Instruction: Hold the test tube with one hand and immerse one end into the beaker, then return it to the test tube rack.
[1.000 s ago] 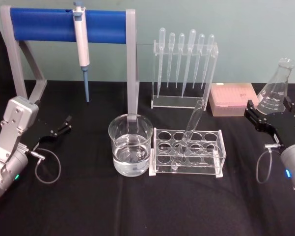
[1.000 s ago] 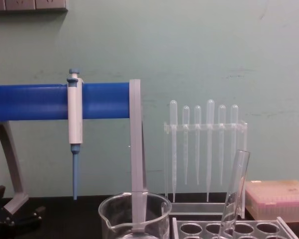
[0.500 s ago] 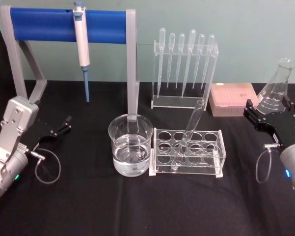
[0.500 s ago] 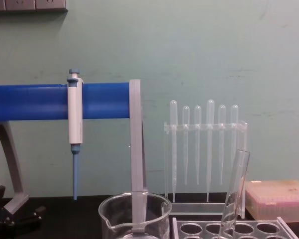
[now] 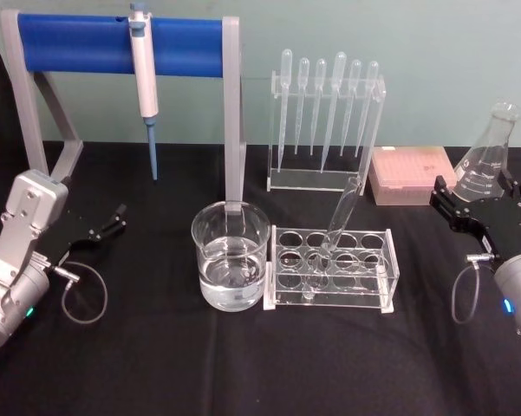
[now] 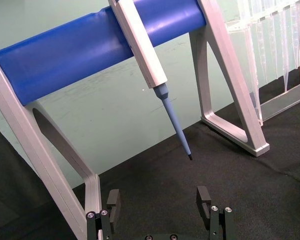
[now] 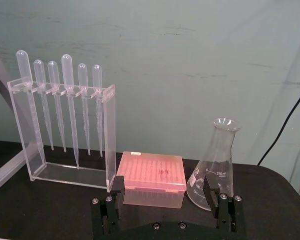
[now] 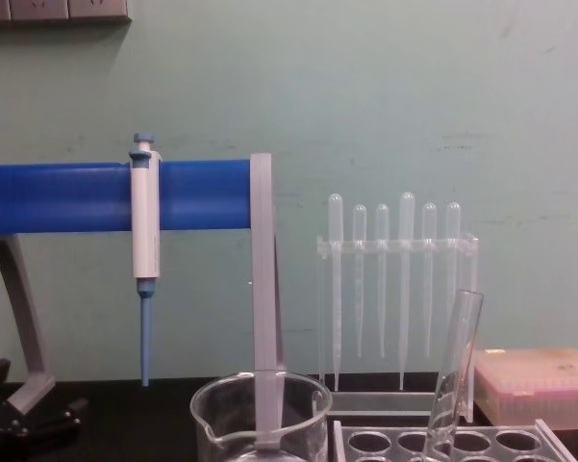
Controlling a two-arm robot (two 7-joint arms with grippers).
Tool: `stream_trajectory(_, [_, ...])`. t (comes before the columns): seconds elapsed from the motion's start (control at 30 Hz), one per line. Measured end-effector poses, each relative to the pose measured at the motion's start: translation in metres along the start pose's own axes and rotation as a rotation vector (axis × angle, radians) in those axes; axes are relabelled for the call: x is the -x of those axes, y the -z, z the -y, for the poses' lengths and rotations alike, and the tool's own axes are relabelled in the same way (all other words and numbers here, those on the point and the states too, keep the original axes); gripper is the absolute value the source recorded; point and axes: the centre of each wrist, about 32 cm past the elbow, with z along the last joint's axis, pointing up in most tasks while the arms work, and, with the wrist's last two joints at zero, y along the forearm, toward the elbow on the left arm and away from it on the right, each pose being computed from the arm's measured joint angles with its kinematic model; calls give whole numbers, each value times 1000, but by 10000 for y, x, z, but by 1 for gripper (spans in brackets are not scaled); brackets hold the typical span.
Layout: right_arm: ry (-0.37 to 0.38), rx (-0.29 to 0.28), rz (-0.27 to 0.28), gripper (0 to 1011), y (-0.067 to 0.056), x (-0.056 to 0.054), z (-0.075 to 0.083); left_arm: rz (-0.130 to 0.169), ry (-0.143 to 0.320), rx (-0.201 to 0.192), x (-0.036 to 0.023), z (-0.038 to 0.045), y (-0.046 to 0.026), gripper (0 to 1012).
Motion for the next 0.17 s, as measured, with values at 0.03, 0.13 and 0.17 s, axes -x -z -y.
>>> stream_trajectory(0.03, [0, 0, 0, 1002, 1, 0, 0, 0, 0, 0, 0, 0, 0, 1000])
stream_trajectory(0.13, [0, 1, 0, 1002, 1, 0, 0, 0, 0, 0, 0, 0, 0, 1000])
stream_trajectory(0.17, [1, 1, 0, 1002, 1, 0, 0, 0, 0, 0, 0, 0, 0, 1000])
